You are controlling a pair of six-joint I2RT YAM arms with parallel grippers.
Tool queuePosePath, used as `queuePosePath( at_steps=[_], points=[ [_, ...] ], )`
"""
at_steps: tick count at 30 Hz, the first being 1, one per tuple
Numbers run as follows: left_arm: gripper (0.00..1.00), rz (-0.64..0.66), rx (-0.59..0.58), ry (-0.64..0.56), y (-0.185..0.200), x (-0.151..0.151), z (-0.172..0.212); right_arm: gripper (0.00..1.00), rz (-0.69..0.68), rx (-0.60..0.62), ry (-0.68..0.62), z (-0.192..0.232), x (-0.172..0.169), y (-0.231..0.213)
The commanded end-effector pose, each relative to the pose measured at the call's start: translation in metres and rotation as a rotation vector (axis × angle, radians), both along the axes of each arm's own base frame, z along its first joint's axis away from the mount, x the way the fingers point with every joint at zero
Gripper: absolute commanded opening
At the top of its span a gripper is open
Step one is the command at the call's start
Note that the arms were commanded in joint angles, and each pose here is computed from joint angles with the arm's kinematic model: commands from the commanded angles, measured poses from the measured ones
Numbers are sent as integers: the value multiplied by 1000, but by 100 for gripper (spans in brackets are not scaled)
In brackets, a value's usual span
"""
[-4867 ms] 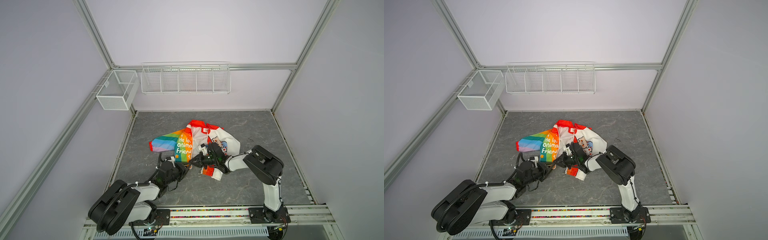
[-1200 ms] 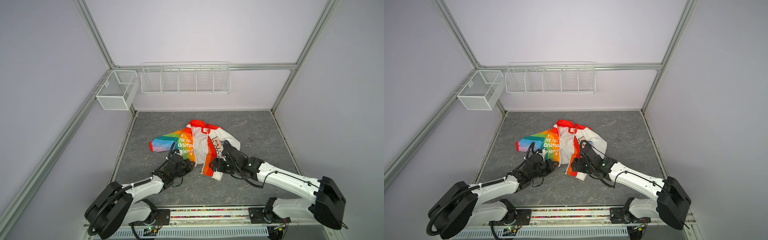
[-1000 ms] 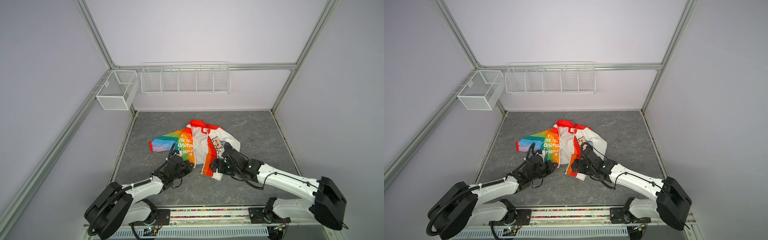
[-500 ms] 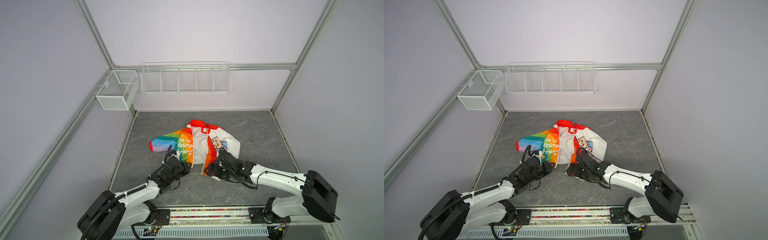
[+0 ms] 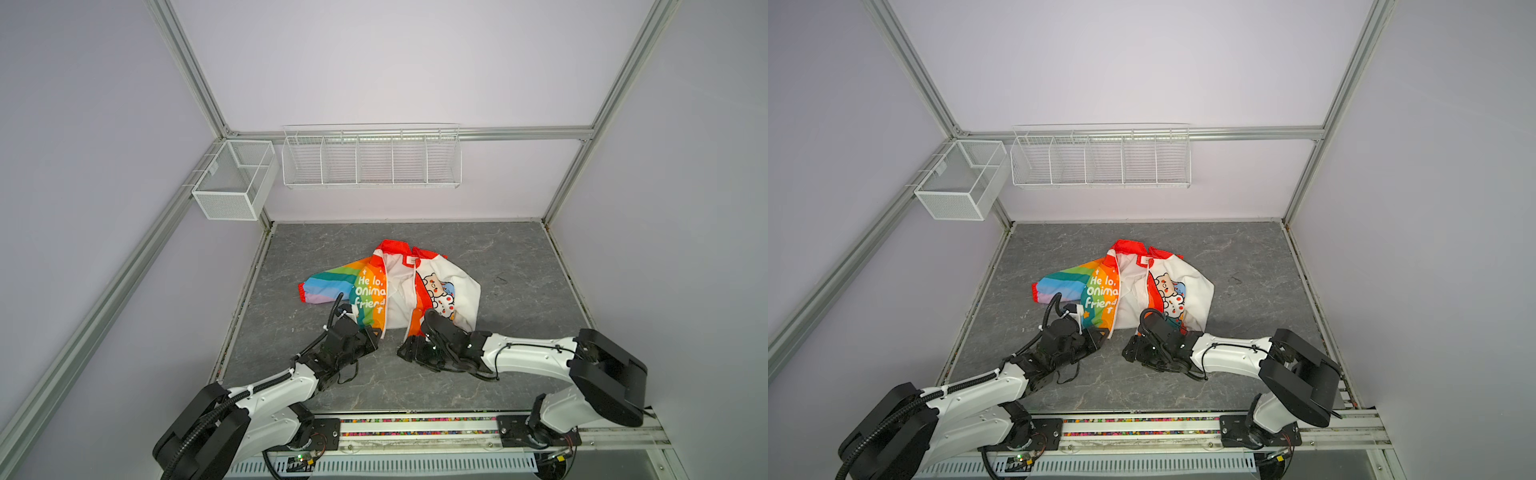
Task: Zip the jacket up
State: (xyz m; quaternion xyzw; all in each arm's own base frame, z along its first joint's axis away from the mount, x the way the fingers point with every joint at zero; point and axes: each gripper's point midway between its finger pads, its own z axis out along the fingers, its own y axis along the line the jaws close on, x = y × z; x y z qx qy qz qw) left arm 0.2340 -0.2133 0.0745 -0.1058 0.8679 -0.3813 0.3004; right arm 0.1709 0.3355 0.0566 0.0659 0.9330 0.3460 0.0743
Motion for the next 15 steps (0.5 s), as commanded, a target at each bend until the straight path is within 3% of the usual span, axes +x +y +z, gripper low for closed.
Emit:
queuePosePath(
  at_steps=[1, 15],
  points=[
    [0, 5, 8, -18, 3, -1, -1, 74, -61, -22, 20, -12, 2, -7],
    [0, 5, -5, -13, 3, -2, -1, 63, -133, -52, 38, -41, 15, -14]
  ],
)
